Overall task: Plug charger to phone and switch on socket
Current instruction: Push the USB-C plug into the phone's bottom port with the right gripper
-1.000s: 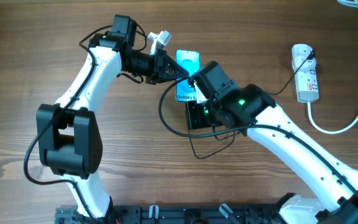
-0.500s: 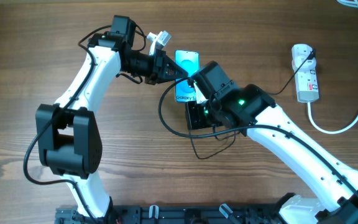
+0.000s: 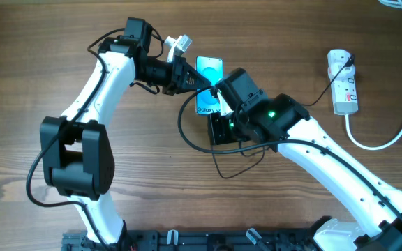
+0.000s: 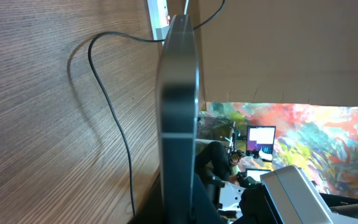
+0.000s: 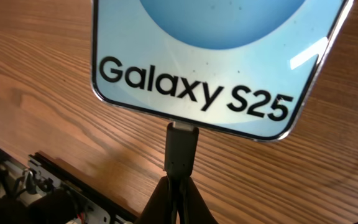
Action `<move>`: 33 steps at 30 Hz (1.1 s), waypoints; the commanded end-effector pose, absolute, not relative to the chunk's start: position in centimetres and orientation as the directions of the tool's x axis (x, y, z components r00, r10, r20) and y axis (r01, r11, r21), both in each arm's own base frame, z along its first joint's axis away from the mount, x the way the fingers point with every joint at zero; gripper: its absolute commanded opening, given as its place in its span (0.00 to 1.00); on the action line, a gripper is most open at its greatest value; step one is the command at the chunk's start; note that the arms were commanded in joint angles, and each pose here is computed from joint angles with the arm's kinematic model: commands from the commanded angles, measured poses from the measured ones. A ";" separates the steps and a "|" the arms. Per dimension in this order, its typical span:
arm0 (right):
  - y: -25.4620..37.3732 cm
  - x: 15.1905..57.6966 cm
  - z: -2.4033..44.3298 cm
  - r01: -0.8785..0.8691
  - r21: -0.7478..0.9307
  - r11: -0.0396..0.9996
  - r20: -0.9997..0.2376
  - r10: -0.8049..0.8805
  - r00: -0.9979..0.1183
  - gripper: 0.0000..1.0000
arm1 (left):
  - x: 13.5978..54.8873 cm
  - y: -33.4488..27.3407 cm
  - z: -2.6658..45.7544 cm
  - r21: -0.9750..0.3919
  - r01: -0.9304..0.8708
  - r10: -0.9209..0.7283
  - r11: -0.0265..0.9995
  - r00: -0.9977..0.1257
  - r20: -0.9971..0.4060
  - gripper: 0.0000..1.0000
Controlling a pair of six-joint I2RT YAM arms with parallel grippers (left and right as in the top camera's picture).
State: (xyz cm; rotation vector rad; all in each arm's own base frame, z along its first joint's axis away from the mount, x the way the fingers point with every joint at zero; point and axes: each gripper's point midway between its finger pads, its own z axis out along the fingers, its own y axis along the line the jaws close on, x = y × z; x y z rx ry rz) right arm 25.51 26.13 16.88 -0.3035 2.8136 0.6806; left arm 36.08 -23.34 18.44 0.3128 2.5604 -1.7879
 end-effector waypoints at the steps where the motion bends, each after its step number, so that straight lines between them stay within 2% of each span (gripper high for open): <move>1: 25.4 29.3 18.5 -0.230 0.388 0.892 -0.389 -0.068 -0.919 0.05 | 34.7 -24.0 20.4 -0.944 0.183 0.190 0.275 -0.973 -0.133 0.04; 9: 24.4 30.4 18.5 -0.233 0.317 0.919 -0.442 -0.074 -0.894 0.05 | 34.4 -24.0 20.3 -0.947 0.158 0.190 0.280 -0.976 -0.107 0.04; 18: 25.0 31.5 19.3 -0.243 0.331 0.912 -0.490 -0.054 -0.870 0.05 | 33.9 -23.9 20.2 -0.950 0.125 0.191 0.287 -0.979 -0.071 0.04; 28: 25.3 32.2 19.9 -0.204 0.367 0.908 -0.505 0.010 -0.863 0.09 | 33.6 -23.8 20.2 -0.951 0.103 0.191 0.291 -0.980 -0.048 0.04; 29: 25.3 32.2 19.9 -0.203 0.367 0.908 -0.504 0.011 -0.863 0.12 | 33.6 -23.8 20.2 -0.951 0.103 0.191 0.291 -0.980 -0.048 0.04; 31: 25.3 32.2 19.9 -0.203 0.365 0.908 -0.503 0.009 -0.864 0.24 | 33.6 -23.8 20.2 -0.951 0.103 0.191 0.291 -0.980 -0.048 0.04; 33: 25.4 32.0 19.8 -0.206 0.370 0.906 -0.496 0.005 -0.868 0.29 | 33.6 -23.8 20.2 -0.951 0.104 0.191 0.292 -0.980 -0.048 0.04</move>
